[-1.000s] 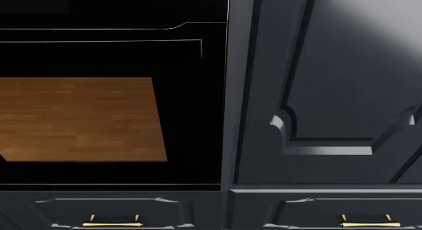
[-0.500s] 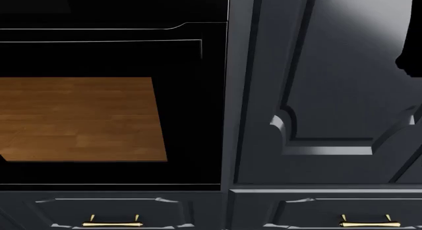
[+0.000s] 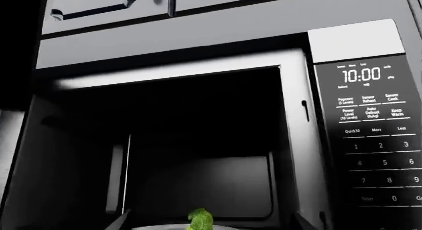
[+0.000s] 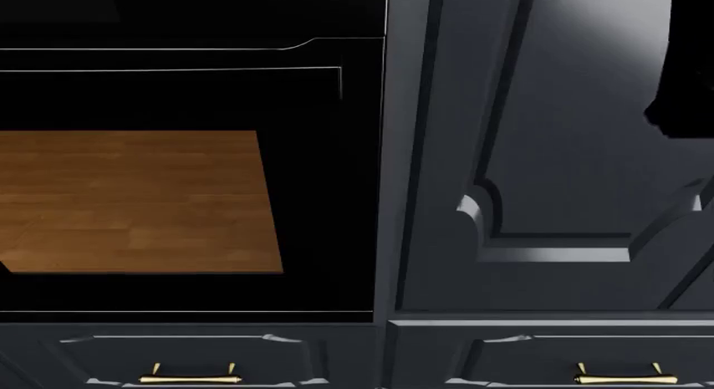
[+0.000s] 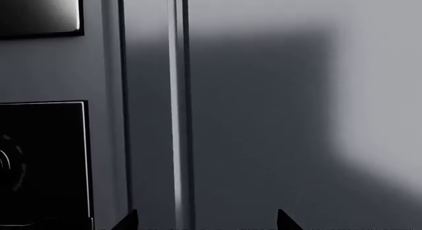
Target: Open the microwave door
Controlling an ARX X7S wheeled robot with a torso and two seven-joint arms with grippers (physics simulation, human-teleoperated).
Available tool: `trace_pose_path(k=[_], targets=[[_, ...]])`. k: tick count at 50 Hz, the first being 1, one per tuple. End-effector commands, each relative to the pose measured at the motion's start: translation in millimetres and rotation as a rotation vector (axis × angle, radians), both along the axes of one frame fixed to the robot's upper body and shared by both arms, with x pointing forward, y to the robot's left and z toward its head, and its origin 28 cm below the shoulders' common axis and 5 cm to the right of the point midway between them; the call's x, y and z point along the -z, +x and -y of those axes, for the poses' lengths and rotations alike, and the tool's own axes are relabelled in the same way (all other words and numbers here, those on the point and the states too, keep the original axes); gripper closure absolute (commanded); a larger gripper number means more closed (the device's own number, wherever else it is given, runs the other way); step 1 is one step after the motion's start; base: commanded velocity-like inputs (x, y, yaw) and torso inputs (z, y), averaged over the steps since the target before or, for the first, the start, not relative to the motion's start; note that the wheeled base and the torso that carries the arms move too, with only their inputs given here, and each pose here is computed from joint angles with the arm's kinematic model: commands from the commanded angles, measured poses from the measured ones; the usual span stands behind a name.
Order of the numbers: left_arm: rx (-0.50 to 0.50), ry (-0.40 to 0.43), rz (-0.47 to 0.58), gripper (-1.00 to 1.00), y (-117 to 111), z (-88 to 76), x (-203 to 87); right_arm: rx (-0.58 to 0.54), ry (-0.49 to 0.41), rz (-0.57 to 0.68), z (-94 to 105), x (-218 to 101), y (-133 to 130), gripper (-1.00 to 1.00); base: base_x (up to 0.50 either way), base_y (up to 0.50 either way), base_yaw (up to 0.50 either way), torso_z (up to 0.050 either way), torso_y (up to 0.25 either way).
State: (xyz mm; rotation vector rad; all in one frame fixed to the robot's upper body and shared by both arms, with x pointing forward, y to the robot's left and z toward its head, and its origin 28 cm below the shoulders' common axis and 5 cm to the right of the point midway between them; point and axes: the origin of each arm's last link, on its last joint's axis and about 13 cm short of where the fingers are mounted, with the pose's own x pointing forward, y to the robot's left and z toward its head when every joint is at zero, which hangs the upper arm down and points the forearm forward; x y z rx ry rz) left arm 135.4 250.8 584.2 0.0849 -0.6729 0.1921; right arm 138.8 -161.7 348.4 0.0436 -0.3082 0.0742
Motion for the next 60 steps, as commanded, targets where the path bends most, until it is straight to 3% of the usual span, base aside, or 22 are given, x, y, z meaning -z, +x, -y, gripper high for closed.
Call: trace_pose_path(k=[1,12,30,36,44,60], targets=[[-0.154,-0.106,0.034,-1.00,-22,-32.1,13,0.003,0.005,-0.013,2.4,6,4,-1.00,0.00,0.00,0.00,0.000,0.000],[-0.365,-0.138,0.023,-1.00,-56,-70.2,30,-0.004,0.005,-0.018,0.6,7,8,-1.00,0.00,0.00,0.00,0.000,0.000],[-0.624,-0.236,-0.038,-1.00,-97,-135.2,58,-0.014,-0.011,-0.034,-4.8,9,12,-1.00,0.00,0.00,0.00,0.000,0.000],[-0.688,-0.275,-0.029,-1.00,-101,-148.1,63,-0.016,-0.012,-0.041,-5.8,10,11,-1.00,0.00,0.00,0.00,0.000,0.000],[-0.812,-0.330,-0.079,-1.00,-108,-177.7,69,-0.015,-0.011,-0.045,-7.3,12,12,-1.00,0.00,0.00,0.00,0.000,0.000],[-1.064,-0.429,-0.121,-1.00,-86,-217.1,66,0.012,-0.021,-0.071,-25.4,12,12,-1.00,0.00,0.00,0.00,0.000,0.000]])
